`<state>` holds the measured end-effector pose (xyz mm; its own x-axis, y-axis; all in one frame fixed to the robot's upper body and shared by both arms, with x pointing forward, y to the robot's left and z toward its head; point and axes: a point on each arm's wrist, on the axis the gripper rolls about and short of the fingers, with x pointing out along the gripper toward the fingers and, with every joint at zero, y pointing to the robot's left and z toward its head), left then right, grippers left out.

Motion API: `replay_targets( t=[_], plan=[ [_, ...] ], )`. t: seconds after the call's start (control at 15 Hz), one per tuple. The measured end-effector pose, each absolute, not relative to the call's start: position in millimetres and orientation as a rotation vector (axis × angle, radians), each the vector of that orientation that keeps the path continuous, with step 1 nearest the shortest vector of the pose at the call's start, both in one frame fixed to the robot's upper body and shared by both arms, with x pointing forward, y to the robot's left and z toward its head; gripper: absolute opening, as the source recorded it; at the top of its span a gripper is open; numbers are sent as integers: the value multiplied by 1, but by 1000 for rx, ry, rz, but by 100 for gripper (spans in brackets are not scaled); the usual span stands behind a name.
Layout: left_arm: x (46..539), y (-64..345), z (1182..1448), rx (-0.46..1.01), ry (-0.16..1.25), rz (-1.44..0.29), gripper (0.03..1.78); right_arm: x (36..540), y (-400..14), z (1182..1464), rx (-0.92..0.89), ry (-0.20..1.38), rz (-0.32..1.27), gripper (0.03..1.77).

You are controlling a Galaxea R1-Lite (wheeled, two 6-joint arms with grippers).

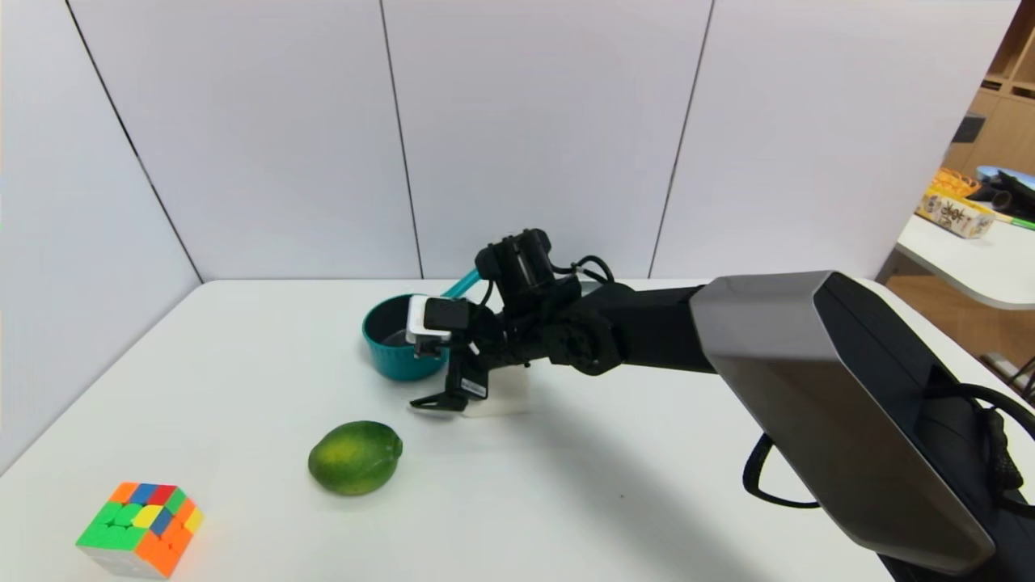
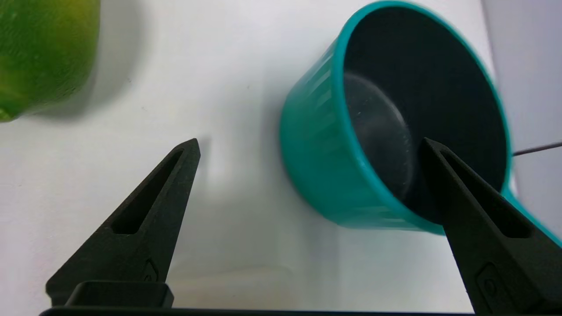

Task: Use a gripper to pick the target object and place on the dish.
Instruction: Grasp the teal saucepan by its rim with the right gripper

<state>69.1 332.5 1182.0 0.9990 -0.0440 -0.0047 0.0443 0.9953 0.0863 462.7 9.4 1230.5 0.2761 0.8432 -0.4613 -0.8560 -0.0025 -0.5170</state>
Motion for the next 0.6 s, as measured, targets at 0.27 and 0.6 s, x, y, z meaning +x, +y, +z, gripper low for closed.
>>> replay_targets(
  t=[0.27, 0.6],
  plan=[
    [69, 333, 1182, 87, 3, -44, 169, 459, 6, 1231, -834, 73, 1356, 171],
    [69, 333, 1182, 86, 3, -44, 169, 455, 2, 1239, -854, 109, 1339, 171]
  ],
)
